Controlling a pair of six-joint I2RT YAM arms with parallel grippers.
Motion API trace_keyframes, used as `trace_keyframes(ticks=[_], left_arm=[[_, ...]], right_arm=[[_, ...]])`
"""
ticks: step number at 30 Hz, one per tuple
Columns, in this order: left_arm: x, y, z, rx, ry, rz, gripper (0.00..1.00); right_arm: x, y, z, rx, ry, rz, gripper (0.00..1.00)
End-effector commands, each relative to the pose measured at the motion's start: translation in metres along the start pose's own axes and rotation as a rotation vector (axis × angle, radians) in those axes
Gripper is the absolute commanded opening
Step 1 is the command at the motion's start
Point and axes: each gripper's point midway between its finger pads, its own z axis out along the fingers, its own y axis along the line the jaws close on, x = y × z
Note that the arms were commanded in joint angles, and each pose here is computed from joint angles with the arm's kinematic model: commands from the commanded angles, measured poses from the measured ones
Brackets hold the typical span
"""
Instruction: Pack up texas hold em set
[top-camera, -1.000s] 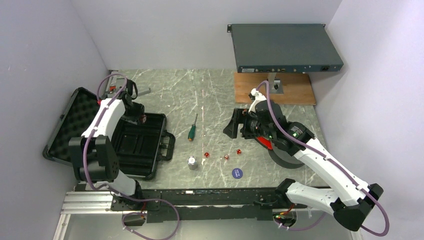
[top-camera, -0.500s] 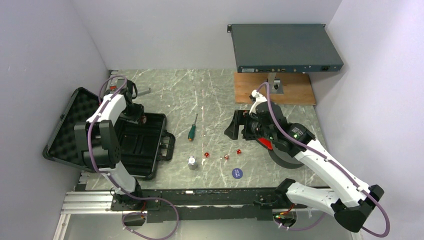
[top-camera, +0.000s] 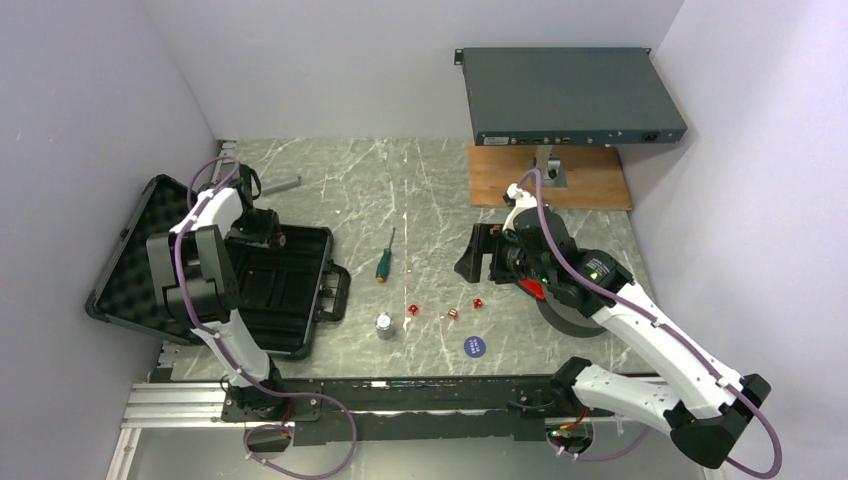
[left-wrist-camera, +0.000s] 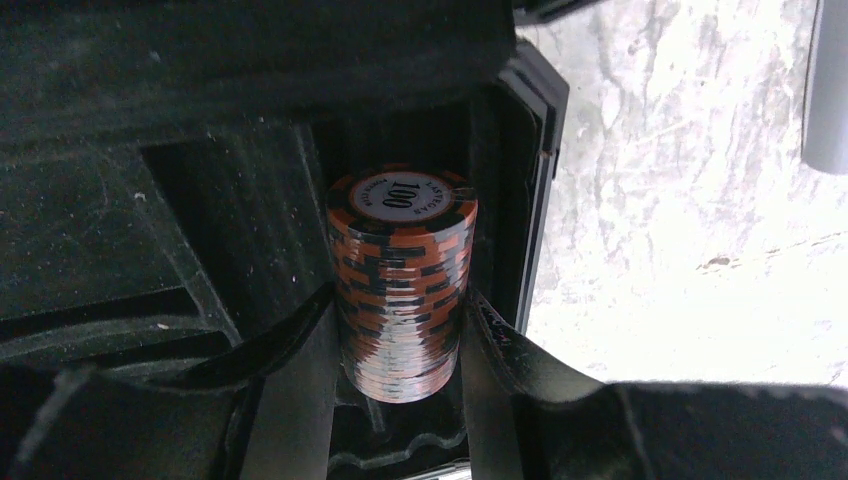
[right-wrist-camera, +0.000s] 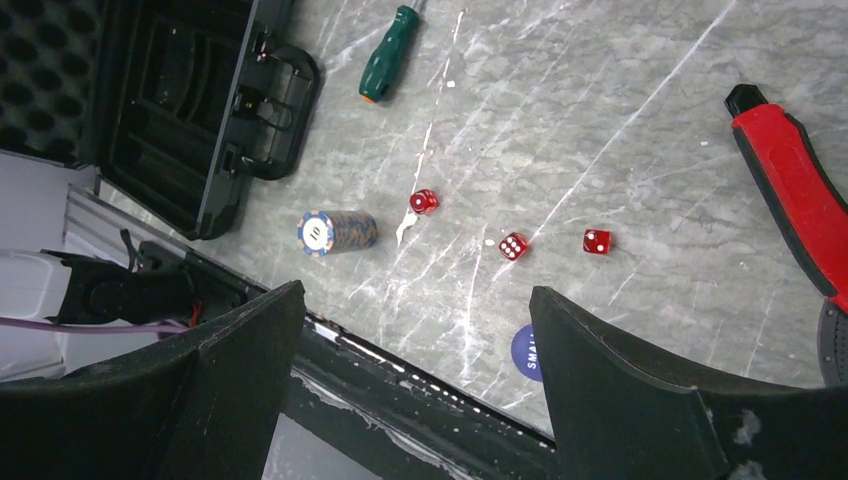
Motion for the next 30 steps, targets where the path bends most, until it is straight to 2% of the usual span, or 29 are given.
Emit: trace_keyframes(ticks=[1,7,12,14,19,22,24,30], left_arm=[[-0.015,-0.027,-0.01,0.083,-0.007,-0.015,0.0],[-0.019,-0.026,-0.001,0.071,0.028,-0.024,0.02],[-0.025,-0.026,0.0,0.069,0.016,-0.02,0.1],[-0.028,-0.025,-0.002,0.06,0.0,-0.018,0.21],[-0.03,-0.026,-0.004,0.064,-0.004,0.001,0.65],[-0.033,-0.025,-0.006,0.058,-0.013,0.004,0.82],[-0.033,-0.026,-0.01,0.069,-0.016,0.004,0.85],[-0.037,-0.027,-0.03,0.109,-0.037,0.018,0.84]], right_arm=[[-0.004,-0.002,-0.001,0.005,-0.024,-0.014,0.86],[-0.003,-0.003,0.002,0.009,-0.02,-0.018,0.87],[-0.002,-0.004,0.005,0.018,-0.014,-0.022,0.87],[-0.002,-0.004,0.007,0.019,-0.011,-0.023,0.87],[0.0,-0.004,0.01,0.018,-0.003,-0.023,0.87],[0.0,-0.004,0.012,0.018,0.002,-0.026,0.87],[0.0,-0.004,0.011,0.018,0.003,-0.027,0.87],[0.001,-0.005,0.011,0.02,-0.002,-0.025,0.87]])
